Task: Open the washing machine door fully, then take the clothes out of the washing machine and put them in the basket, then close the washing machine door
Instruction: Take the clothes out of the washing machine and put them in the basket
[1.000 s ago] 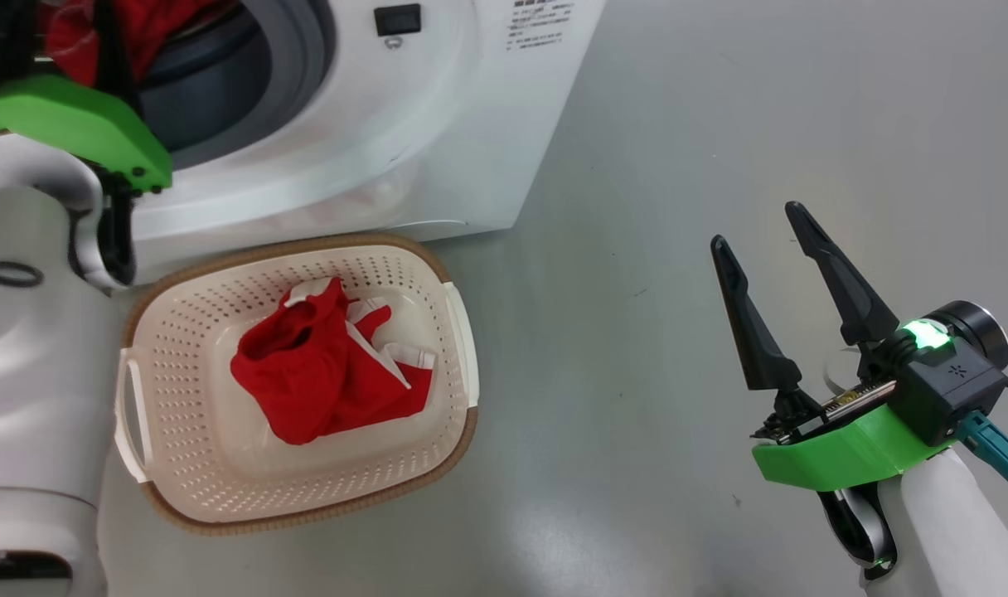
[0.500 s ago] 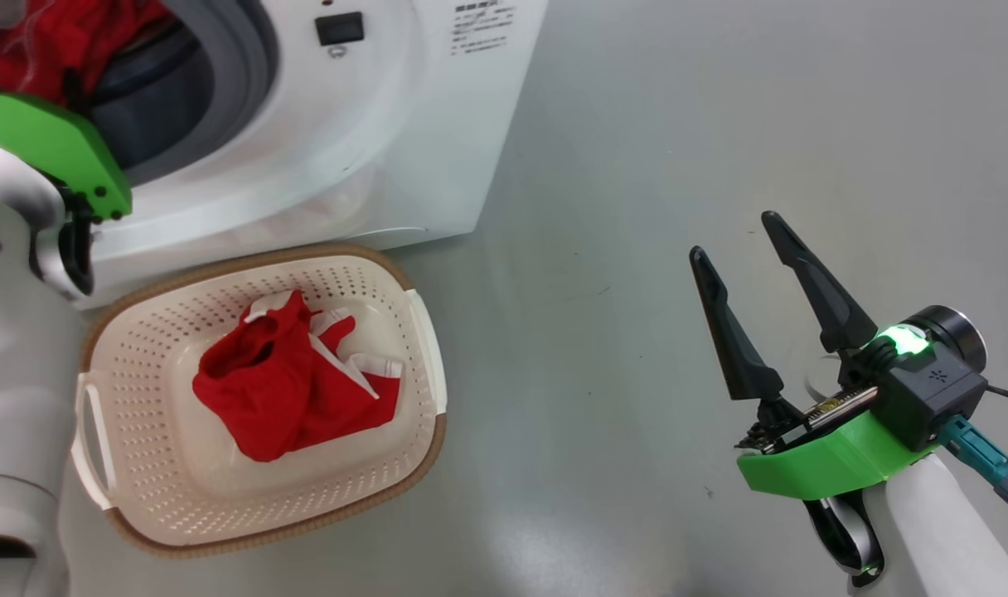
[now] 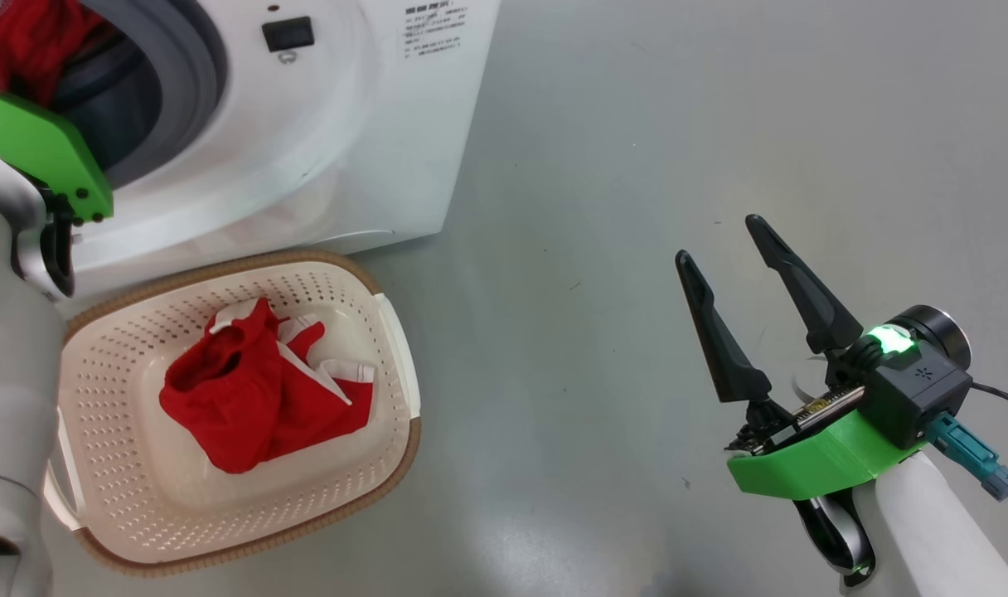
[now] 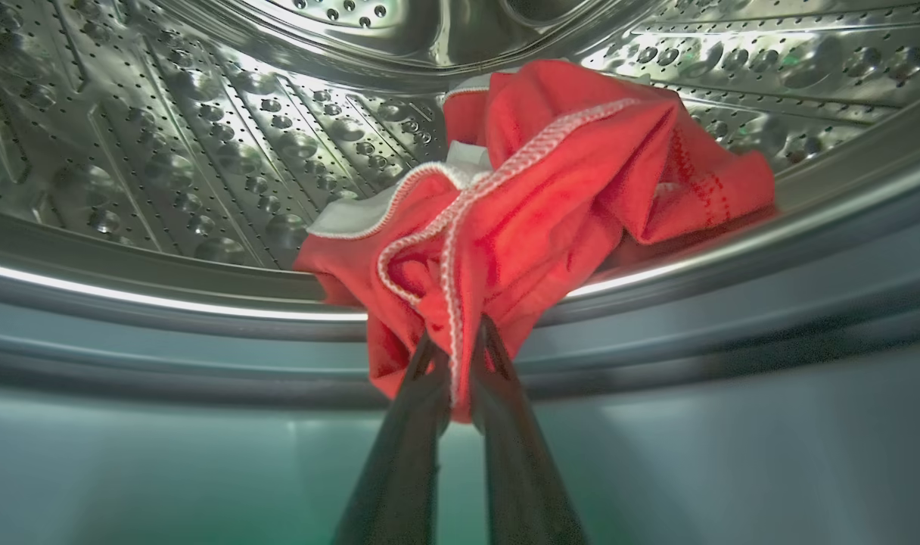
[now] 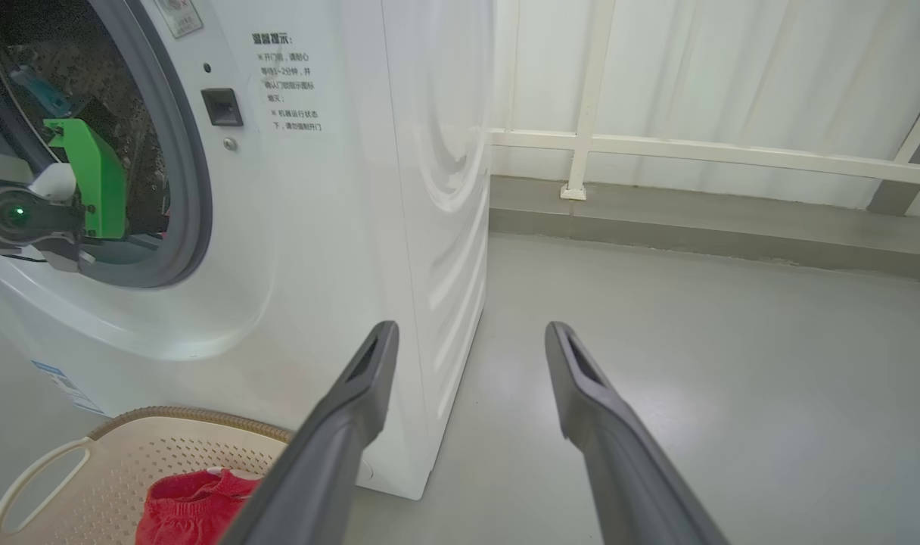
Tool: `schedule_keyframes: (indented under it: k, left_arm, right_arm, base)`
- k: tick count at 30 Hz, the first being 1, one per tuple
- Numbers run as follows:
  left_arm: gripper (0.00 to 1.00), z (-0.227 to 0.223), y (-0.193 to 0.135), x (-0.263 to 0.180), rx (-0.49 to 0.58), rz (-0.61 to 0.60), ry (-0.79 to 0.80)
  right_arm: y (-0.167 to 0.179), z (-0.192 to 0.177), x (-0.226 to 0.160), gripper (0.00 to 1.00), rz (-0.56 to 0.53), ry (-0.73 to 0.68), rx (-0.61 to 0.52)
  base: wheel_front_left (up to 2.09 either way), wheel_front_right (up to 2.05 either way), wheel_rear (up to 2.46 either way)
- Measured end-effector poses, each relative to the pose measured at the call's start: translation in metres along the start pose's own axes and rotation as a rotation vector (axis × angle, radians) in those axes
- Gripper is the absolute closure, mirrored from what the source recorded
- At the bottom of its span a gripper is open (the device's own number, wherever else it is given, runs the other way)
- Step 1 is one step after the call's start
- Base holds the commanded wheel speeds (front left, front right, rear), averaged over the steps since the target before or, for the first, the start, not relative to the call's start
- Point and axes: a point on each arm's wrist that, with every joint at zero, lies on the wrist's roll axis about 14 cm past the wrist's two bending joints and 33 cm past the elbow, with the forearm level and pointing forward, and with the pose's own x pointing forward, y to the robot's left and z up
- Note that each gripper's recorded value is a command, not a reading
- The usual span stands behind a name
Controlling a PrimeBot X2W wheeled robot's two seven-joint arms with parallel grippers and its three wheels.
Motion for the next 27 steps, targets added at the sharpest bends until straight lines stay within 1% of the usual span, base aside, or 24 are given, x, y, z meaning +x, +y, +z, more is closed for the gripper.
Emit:
schedule_keyframes:
  k: [6,15,16,21,27]
  left_arm:
    - [1.00,0.011,0.004,-0.003,0.001,-0.001,-0.067]
    - [1.00,0.043,0.011,-0.016,-0.009,-0.005,-0.239]
    - [1.00,0.043,0.011,-0.016,-0.009,-0.005,-0.239]
    - [1.00,0.056,0.003,-0.031,-0.037,-0.047,-0.318]
    - [1.00,0.076,0.012,-0.062,-0.086,-0.050,-0.446]
  right_arm:
    - [0.001,0.000,0.002,0.00,0.004,-0.002,0.004]
    - [0.010,0.001,0.008,0.00,0.028,-0.014,0.019]
    - [0.010,0.001,0.008,0.00,0.028,-0.014,0.019]
    - [0.014,0.006,0.012,0.00,0.038,-0.033,0.025]
    - [0.019,0.018,0.014,0.00,0.052,-0.068,0.030]
  base:
    - [0.00,0.00,0.00]
    - [0.00,0.00,0.00]
    - [0.00,0.00,0.00]
    - [0.00,0.00,0.00]
    - [0.00,0.00,0.00]
